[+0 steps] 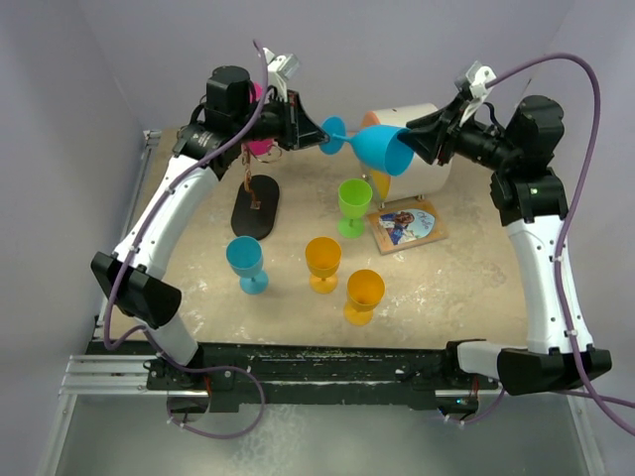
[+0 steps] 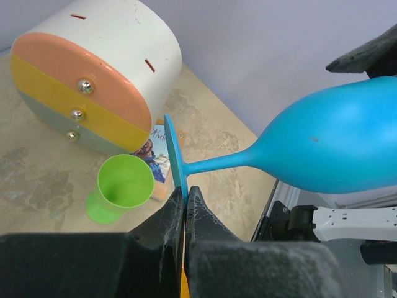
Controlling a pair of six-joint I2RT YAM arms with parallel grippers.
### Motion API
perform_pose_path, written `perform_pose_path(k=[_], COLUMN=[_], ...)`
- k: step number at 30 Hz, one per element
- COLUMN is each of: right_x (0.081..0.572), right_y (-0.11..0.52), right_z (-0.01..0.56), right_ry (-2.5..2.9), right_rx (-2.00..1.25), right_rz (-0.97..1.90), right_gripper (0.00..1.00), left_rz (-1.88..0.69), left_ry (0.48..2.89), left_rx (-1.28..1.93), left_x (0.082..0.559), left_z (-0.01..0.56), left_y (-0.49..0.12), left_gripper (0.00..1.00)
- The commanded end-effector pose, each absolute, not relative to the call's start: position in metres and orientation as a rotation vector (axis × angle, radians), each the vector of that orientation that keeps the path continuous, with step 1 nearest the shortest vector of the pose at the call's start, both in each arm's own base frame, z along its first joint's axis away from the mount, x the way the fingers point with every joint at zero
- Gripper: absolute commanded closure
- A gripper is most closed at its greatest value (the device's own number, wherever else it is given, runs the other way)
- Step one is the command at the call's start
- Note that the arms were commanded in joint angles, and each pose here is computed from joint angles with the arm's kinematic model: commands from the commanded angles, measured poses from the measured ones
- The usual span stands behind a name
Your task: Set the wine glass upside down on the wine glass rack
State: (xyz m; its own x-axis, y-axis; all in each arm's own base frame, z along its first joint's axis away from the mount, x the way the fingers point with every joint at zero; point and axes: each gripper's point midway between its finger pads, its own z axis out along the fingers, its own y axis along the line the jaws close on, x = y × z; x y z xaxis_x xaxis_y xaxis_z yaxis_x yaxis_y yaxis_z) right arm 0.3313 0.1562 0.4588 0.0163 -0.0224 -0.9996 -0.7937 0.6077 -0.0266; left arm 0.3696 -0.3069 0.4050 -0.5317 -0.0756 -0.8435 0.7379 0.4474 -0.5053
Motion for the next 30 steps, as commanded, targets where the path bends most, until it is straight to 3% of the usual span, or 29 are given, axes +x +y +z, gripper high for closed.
perform_pose_path(k=[1, 5, 7, 16, 24, 30], right_x=[0.315, 0.308, 0.302, 0.289, 0.304, 0.325], right_y=[0.157, 0.151, 0.148, 0.129, 0.100, 0.089], right_z=[0.472, 0.472, 0.476, 0.489, 0.494, 0.453], right_ry=[1.379, 1.373, 1.369, 1.366, 1.422, 1.520], right_rx=[-0.799, -0.834, -0.841, -0.839, -0.740, -0.756], right_rz=[0.653, 0.603, 0.586, 0.476, 0.286, 0.225], right_gripper=[0.55, 0.23, 0.14, 0.10, 0.08, 0.02], left_rz=[-1.155, -1.119, -1.097, -0.889, -0.522, -0.132], left_ry=[1.670, 1.656, 1.655, 1.598, 1.540, 1.500], left_rx=[0.643, 0.622, 0.591, 0.473, 0.439, 0.334], left_x=[0.349, 0.349, 0.352, 0.367, 0.364, 0.362], left_z=[0.450, 0.458, 0.462, 0.493, 0.521, 0.546], left_y=[-0.298, -0.280, -0.265, -0.190, -0.140, -0.075], left_gripper=[1.00, 1.00, 1.00, 1.00, 1.00, 1.00])
